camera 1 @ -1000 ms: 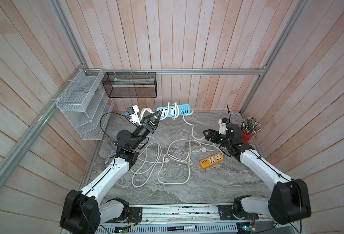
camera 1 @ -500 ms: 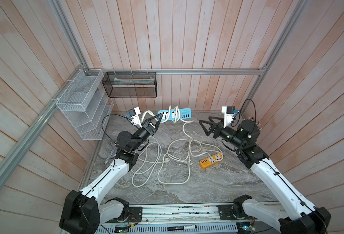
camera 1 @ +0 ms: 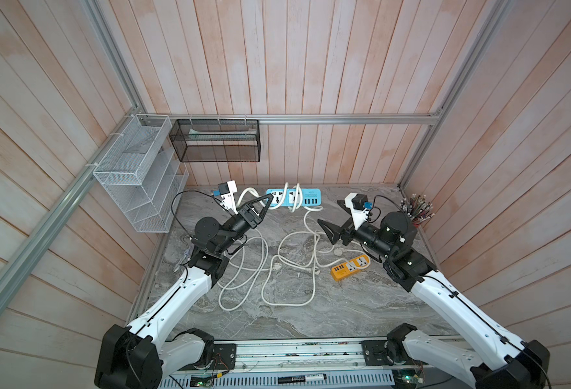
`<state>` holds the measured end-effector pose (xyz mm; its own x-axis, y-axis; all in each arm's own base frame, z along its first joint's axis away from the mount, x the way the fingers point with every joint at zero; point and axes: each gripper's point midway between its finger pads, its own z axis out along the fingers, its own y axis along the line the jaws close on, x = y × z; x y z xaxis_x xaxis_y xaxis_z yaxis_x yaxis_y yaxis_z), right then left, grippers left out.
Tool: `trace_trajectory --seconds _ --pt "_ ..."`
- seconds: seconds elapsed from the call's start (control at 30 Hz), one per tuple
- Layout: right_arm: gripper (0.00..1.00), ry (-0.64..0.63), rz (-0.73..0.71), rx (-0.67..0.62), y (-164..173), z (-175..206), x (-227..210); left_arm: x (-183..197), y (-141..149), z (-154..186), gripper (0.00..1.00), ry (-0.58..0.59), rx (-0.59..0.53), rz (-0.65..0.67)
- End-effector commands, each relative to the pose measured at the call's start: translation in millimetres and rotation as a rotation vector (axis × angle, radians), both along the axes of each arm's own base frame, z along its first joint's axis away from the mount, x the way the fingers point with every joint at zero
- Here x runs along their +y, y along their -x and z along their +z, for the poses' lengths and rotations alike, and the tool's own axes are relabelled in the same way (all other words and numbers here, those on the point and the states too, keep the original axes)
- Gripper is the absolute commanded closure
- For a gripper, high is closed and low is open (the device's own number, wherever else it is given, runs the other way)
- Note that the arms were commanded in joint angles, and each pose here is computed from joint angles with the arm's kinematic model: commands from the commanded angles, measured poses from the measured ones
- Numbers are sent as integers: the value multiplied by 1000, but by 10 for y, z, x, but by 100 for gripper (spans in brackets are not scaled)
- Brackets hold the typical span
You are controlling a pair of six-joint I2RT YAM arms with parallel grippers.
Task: Unwrap the cord wrapped around the power strip
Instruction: Unwrap the power cord from the power strip.
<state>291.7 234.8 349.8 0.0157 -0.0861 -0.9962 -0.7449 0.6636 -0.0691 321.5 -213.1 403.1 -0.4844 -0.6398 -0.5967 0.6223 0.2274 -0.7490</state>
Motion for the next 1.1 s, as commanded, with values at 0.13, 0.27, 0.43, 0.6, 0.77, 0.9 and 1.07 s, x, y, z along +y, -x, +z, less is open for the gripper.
trace_trajectory --seconds 0.13,0.27,0.43,0.6,0.77,0.9,1.07 --pt "5 111 0 -124 -14 -70 187 17 154 386 100 30 -106 -17" --pt "10 125 -31 -167 -106 -43 226 -4 171 350 100 31 -97 -25" --pt "17 160 -15 -155 -238 -132 347 3 209 372 100 34 -102 -28" --pt "26 140 -4 -148 -285 -173 407 4 241 404 100 33 -110 -33" --pt "99 130 -8 -140 -306 -112 416 6 249 391 100 36 -108 -34" --pt "100 100 13 -120 -212 -63 408 23 238 390 100 37 -113 -22" --pt "100 73 13 -80 -158 -89 379 6 253 441 100 59 -122 -42"
